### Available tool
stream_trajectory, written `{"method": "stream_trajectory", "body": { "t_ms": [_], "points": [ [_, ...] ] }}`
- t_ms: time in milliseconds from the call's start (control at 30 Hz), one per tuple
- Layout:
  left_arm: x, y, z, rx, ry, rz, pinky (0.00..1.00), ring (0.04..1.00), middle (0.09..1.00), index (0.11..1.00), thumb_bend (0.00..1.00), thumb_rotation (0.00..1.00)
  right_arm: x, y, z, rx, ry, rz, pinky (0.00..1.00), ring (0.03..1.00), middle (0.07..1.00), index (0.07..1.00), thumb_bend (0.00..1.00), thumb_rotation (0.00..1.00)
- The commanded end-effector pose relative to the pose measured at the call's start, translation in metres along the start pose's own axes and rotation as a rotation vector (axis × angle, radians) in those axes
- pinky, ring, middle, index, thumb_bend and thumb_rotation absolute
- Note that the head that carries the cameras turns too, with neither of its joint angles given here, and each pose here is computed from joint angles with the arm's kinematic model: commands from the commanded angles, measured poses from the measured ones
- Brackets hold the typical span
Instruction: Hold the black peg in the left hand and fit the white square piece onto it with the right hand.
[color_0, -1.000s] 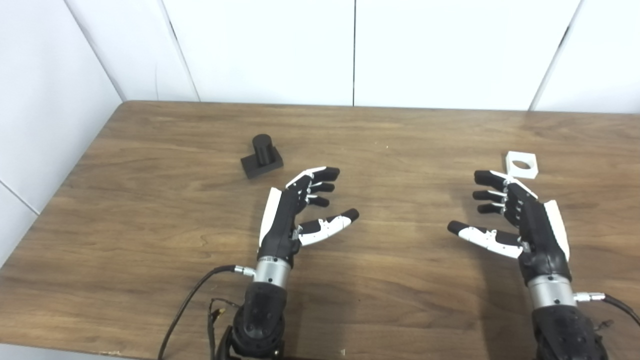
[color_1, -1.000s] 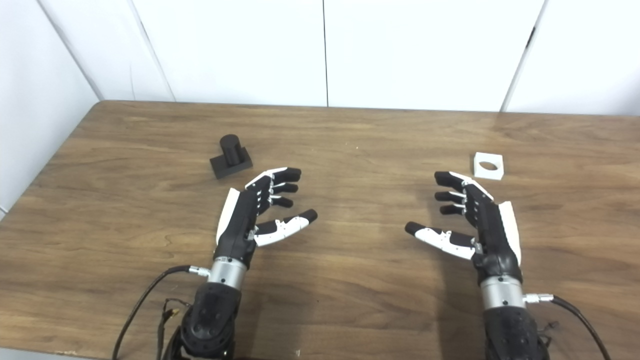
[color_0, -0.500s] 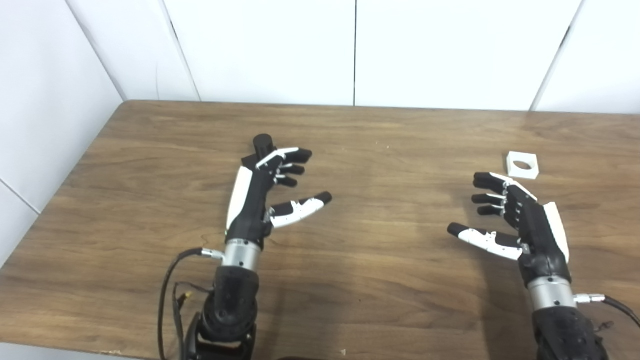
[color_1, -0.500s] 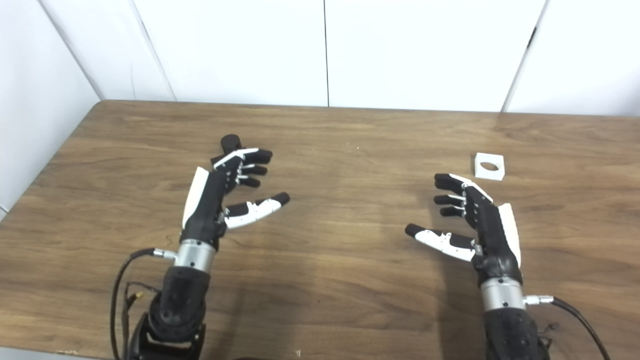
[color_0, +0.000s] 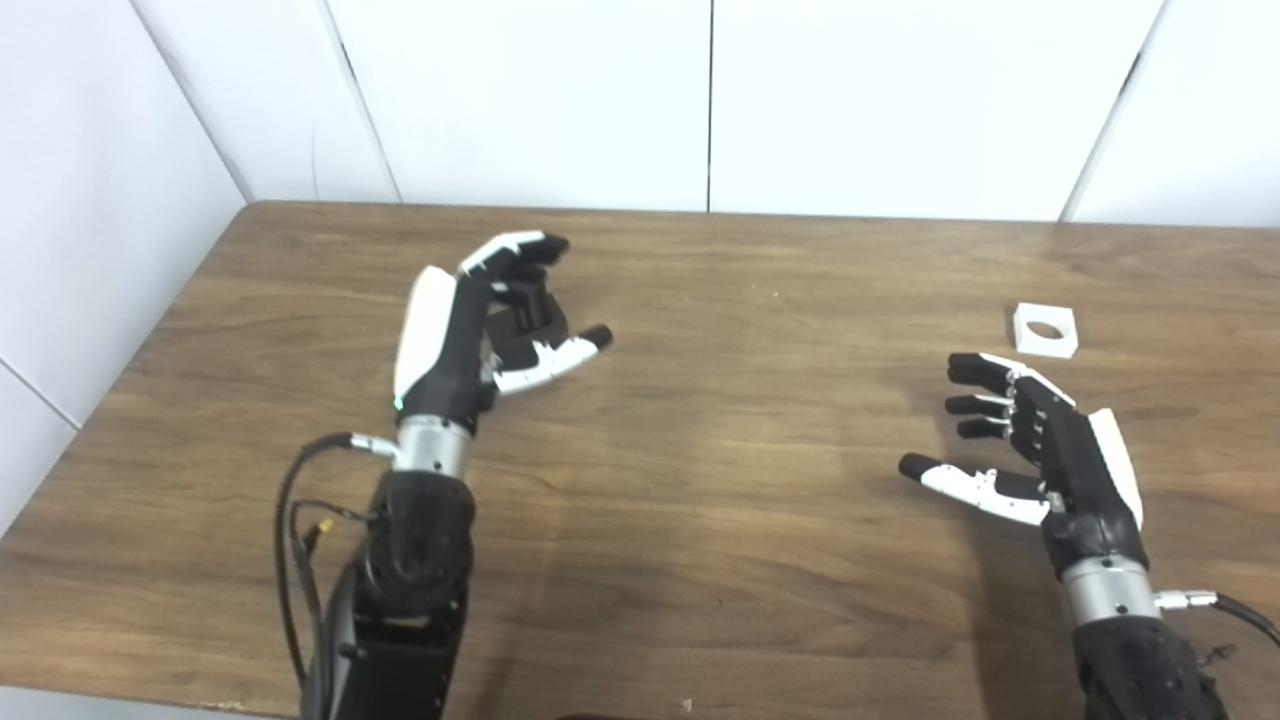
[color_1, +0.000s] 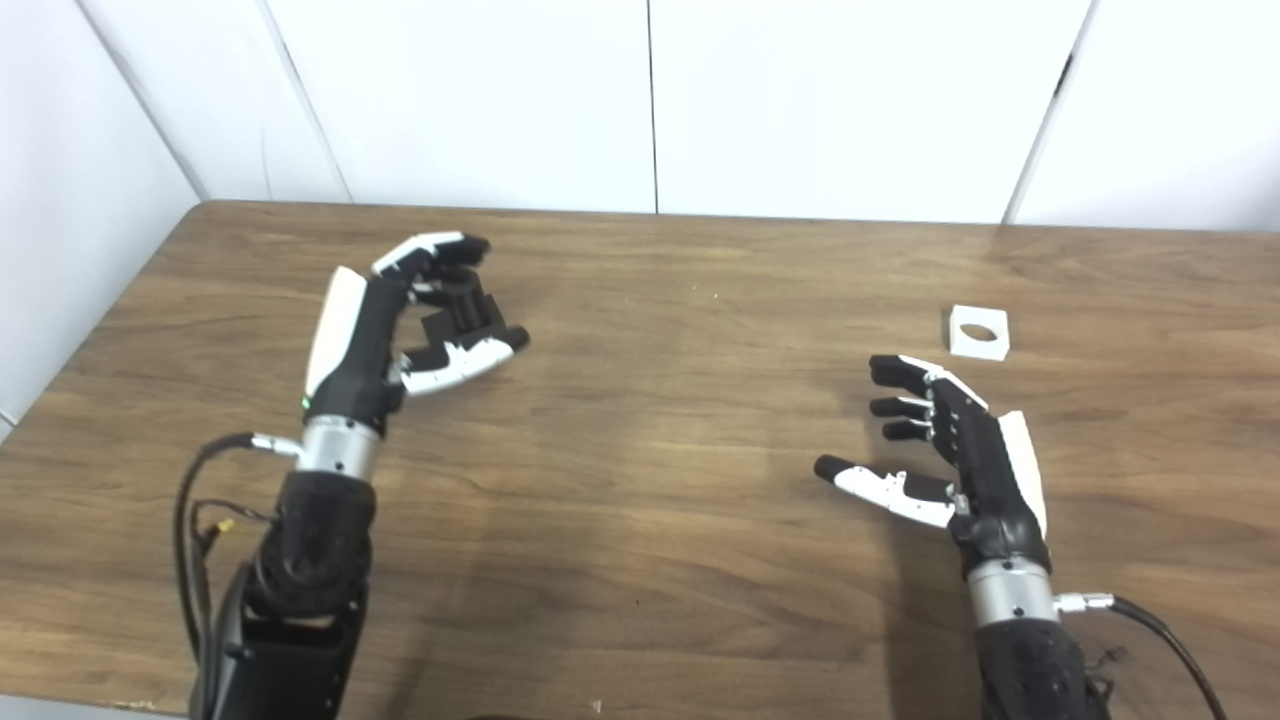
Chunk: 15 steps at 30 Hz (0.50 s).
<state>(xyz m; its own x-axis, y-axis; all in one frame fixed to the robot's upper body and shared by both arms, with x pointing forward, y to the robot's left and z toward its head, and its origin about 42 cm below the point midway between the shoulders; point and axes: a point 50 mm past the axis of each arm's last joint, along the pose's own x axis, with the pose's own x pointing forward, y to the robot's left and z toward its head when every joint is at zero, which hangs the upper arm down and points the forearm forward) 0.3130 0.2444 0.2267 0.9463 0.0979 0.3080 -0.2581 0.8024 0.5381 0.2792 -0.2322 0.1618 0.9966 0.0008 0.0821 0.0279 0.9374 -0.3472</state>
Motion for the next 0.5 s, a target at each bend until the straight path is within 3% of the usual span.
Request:
{"method": "stream_trajectory", "body": {
  "t_ms": [0, 200, 467],
  "points": [
    [0.021, 0.014, 0.014, 0.029, -0.066, 0.045, 0.65, 0.749, 0.76, 0.703, 0.71, 0.13, 0.004, -0.004, 0.019, 0.011, -0.085, -0.012, 0.6, 0.679, 0.757, 0.712, 0.7, 0.0],
    [0.038, 0.025, 0.009, 0.114, -0.067, 0.065, 0.68, 0.806, 0.804, 0.712, 0.69, 0.14, 0.004, -0.006, 0.019, 0.011, -0.082, -0.017, 0.6, 0.669, 0.752, 0.713, 0.69, 0.0],
    [0.065, 0.042, -0.005, 0.268, -0.051, 0.103, 0.63, 0.794, 0.821, 0.707, 0.71, 0.18, 0.004, -0.007, 0.02, 0.009, -0.077, -0.027, 0.58, 0.663, 0.75, 0.715, 0.68, 0.0]
  ]
}}
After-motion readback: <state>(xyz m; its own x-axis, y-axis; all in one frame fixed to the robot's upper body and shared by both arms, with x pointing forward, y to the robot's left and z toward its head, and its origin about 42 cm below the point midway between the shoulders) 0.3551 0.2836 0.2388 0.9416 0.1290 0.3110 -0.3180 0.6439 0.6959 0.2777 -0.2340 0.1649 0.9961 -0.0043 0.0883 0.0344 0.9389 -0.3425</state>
